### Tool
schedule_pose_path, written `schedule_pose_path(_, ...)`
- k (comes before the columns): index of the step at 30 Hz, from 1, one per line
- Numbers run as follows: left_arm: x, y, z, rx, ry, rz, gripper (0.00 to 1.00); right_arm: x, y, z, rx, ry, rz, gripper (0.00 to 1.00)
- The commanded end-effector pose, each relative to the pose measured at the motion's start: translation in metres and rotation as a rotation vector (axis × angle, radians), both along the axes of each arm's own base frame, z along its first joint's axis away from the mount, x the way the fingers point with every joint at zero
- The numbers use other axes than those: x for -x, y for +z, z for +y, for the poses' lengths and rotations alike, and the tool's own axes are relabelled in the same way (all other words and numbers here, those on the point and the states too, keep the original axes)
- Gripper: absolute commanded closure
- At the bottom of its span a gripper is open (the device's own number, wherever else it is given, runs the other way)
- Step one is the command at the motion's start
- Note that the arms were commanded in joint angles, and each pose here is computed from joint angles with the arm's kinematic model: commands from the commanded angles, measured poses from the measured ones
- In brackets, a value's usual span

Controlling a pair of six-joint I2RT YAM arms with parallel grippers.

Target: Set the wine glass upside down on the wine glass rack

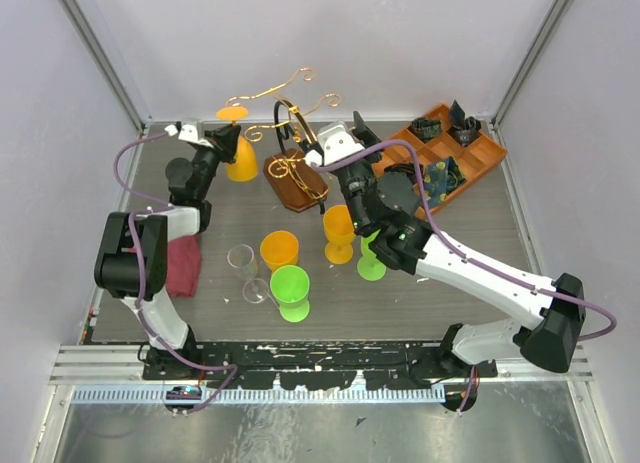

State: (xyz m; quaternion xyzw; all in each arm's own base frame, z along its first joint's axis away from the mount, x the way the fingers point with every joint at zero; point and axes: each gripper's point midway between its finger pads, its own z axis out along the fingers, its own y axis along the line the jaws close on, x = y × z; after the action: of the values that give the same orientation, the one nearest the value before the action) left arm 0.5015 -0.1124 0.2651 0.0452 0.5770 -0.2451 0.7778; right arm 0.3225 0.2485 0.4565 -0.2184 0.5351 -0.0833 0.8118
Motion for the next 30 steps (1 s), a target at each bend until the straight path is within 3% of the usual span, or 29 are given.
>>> schedule_pose_path(1, -0.003, 0.017, -0.006, -0.009, -0.004, -0.089, 1.00, 0.005, 0.036, -0.007, -0.085, -0.002, -0.061, 0.42)
schedule_pose_path(30, -0.062, 0.002, -0.016, 0.036, 0.013, -0.155, 1.00, -0.005, 0.034, -0.001, -0.016, -0.046, -0.068, 0.41)
